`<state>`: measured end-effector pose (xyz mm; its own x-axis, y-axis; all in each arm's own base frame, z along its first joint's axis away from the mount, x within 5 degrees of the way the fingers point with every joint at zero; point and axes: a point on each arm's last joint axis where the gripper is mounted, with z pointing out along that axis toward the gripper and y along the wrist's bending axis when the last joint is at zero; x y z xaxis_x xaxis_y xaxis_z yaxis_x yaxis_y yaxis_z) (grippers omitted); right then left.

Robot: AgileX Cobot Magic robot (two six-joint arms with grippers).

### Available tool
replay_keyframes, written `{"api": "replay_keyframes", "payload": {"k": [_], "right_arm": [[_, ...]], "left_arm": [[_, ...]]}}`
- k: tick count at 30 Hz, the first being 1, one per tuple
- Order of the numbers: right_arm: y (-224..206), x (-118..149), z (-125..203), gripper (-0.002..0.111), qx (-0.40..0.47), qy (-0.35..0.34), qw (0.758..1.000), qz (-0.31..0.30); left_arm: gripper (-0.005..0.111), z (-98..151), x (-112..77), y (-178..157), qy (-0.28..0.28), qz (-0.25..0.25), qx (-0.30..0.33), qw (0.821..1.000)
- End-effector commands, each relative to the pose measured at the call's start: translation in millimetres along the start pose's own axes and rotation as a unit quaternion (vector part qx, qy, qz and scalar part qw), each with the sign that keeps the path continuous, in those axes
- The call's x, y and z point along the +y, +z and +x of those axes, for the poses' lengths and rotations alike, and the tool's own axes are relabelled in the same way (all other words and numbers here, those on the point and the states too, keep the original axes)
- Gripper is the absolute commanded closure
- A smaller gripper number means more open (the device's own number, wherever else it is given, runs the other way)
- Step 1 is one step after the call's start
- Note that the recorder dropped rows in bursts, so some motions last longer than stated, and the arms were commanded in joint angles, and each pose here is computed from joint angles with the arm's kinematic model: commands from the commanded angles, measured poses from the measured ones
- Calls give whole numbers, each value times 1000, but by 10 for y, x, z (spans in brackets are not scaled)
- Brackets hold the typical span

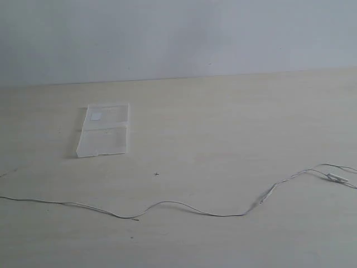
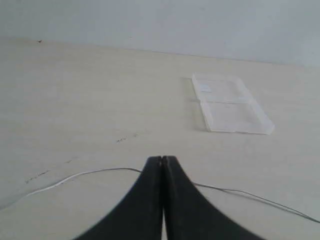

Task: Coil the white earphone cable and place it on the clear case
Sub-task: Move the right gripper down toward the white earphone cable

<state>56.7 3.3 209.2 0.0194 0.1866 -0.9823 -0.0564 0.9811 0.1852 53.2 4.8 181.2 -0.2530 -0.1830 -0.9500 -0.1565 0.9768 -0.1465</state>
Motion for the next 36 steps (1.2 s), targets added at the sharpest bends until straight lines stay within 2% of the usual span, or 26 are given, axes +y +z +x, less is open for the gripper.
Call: {"api": "replay_keyframes", "payload": {"k": [1,4,8,11,15,17,20,22,29,31,33,35,36], "right_arm": [[-52,25,-329,108,-130,3,991,-4],[-81,100,-633,108,-123,-13,992,-10],[78,208,-962,108,25,-93,995,-12],[331,247,-1109,108,125,-98,987,-11],[618,275,-1294,108,137,-95,986,-8],[752,283,-1392,108,111,-92,990,-5],[883,311,-1465,108,90,-23,996,-9],[925,314,-1463,108,88,-2,996,-10],[1152,282,-1305,108,135,1,991,-1],[1292,273,-1244,108,148,25,989,3],[1465,367,-1168,108,211,-46,976,-38],[1706,677,-1081,108,300,-196,914,-191],[1787,842,-1067,108,320,-238,876,-273]], "left_arm": [[107,2,3,-1,2,-2,-5,1000],[107,2,3,-1,2,-2,-5,1000],[107,2,3,-1,2,-2,-5,1000],[107,2,3,-1,2,-2,-5,1000],[107,2,3,-1,2,-2,-5,1000],[107,2,3,-1,2,-2,-5,1000],[107,2,3,-1,2,-2,-5,1000],[107,2,3,-1,2,-2,-5,1000],[107,2,3,-1,2,-2,-5,1000],[107,2,3,-1,2,-2,-5,1000],[107,2,3,-1,2,-2,-5,1000],[107,2,3,-1,2,-2,-5,1000],[107,2,3,-1,2,-2,-5,1000]]}}
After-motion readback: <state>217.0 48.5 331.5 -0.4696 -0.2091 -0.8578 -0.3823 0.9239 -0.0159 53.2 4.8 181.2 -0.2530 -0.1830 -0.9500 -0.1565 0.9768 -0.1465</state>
